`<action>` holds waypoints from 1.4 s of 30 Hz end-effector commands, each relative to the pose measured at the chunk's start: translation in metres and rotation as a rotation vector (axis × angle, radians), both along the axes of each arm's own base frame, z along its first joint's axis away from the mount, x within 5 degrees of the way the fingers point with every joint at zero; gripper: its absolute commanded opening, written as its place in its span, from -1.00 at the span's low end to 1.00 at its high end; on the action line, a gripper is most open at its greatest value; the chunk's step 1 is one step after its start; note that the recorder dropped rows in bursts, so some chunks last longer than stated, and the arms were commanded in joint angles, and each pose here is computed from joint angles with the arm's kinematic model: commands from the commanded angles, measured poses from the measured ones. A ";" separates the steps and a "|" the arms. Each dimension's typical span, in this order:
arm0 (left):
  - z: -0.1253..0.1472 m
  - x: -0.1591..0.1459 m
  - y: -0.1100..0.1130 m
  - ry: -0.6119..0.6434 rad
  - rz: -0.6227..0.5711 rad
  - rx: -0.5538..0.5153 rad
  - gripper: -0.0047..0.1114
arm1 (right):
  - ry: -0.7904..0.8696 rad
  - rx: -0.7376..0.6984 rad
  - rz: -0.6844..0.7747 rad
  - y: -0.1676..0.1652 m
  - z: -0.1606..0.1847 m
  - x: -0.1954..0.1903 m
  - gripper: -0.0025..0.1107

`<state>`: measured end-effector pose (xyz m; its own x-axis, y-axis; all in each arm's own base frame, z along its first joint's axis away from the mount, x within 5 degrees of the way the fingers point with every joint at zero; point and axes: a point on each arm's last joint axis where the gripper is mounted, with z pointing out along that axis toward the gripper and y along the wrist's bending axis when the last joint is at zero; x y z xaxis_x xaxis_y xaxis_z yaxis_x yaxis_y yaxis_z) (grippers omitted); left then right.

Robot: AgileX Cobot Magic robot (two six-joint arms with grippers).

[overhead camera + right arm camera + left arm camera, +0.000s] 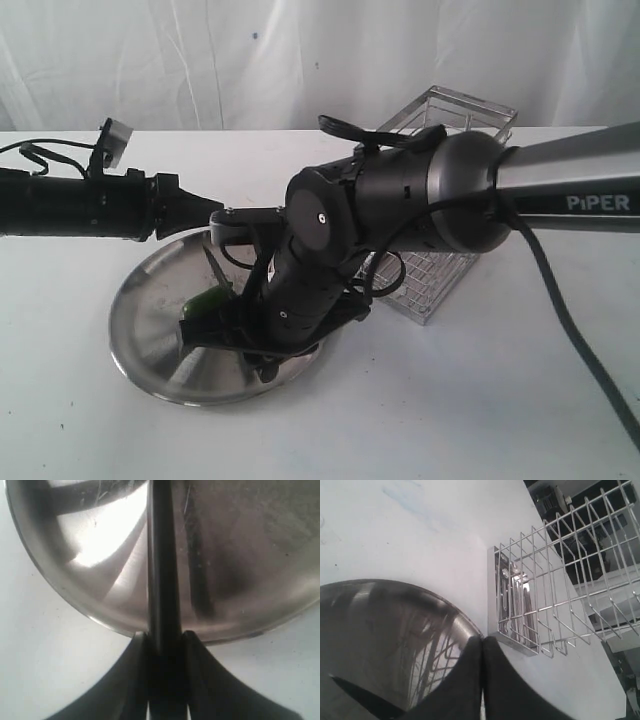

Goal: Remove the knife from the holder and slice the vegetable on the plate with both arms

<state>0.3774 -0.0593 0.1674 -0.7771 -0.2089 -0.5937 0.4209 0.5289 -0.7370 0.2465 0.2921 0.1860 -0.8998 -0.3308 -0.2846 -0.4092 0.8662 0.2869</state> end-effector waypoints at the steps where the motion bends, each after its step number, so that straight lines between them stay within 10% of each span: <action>1: 0.003 0.000 -0.004 -0.042 -0.009 -0.030 -0.91 | -0.007 0.006 -0.004 0.001 0.000 0.001 -0.96; 42: -0.039 -0.011 -0.004 0.036 -0.040 0.262 -0.92 | -0.006 0.004 -0.003 0.001 -0.002 0.001 -0.96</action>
